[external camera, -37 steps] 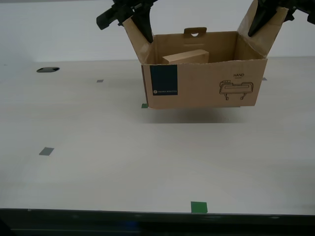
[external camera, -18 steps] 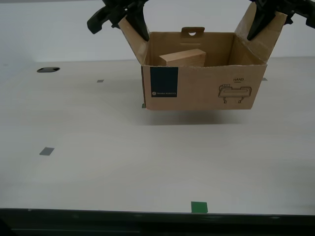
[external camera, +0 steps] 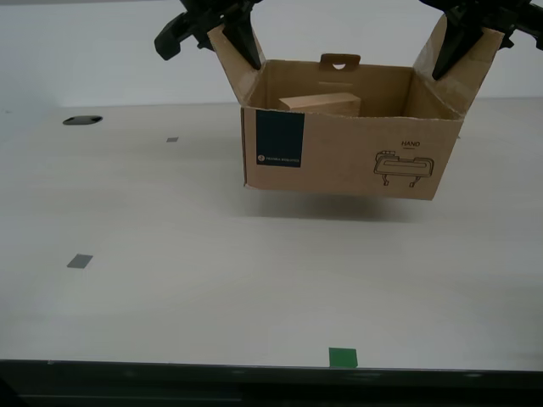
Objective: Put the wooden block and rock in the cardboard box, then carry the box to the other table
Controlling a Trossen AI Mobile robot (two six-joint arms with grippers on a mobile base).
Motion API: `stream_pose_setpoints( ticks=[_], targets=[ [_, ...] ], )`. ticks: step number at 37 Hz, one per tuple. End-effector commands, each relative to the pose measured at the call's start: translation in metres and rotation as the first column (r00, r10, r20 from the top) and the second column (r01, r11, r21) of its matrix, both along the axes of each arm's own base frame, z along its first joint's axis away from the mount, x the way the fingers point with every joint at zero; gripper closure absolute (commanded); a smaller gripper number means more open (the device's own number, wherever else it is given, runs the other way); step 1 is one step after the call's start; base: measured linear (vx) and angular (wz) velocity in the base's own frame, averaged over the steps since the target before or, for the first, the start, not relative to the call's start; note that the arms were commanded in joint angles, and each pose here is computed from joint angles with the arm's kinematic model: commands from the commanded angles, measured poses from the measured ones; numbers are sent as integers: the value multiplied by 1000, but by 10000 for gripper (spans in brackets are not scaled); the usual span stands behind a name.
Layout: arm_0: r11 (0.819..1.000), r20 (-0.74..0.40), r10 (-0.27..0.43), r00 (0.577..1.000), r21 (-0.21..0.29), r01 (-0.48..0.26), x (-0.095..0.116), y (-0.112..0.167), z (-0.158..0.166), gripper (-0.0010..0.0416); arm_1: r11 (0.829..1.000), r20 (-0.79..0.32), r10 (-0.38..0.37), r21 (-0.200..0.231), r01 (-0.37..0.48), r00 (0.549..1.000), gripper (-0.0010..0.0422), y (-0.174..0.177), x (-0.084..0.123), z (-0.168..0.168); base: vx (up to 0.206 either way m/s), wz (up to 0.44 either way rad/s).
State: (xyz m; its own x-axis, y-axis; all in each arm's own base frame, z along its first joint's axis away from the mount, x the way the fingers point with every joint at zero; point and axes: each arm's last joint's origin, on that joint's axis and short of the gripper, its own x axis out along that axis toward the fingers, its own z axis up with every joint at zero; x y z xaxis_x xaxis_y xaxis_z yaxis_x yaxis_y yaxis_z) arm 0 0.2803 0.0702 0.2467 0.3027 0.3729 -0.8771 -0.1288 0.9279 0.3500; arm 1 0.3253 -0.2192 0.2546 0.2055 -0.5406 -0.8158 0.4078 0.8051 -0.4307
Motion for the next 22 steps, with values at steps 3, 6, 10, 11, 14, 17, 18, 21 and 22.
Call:
stream_pose_setpoints(
  ticks=[3, 6, 10, 11, 14, 17, 18, 21, 22],
  targets=[
    [1000, 3, 12, 1000, 15, -12, 0, 1, 1, 406, 1000, 7, -14, -16, 14, 1000, 413, -2, 0, 2, 0, 0],
    [1000, -2, 8, 1000, 16, -8, 0, 1, 1, 406, 1000, 4, -15, -15, 15, 1000, 413, -2, -1, 2, 0, 0],
    [1000, -10, 8, 1000, 14, -8, -1, 1, 0, 407, 999, 13, -37, -7, 37, 999, 413, -2, -1, 1, 0, 0],
    [1000, -12, 8, 1000, 14, -8, -1, 1, 0, 406, 999, 15, -39, -6, 39, 999, 413, -2, -1, 1, 0, 0],
    [1000, -17, 8, 1000, 13, -8, -2, 1, 0, 406, 999, 14, -39, -6, 39, 999, 413, -2, -1, 1, 0, 0],
    [1000, -20, 8, 1000, 12, -8, -2, 1, 0, 407, 999, 18, -44, -4, 44, 999, 413, -2, -1, 1, 0, 0],
    [1000, -20, 8, 1000, 12, -8, -2, 1, 0, 406, 999, 18, -45, -4, 45, 999, 413, -2, -1, 1, 0, 0],
    [1000, -20, 8, 1000, 12, -8, -2, 1, 0, 406, 999, 19, -45, -5, 45, 999, 413, -2, -1, 1, 0, 0],
    [1000, -20, 8, 1000, 12, -8, -2, 1, 0, 407, 999, 19, -45, -4, 45, 999, 413, -2, -1, 1, 0, 0]
  ],
)
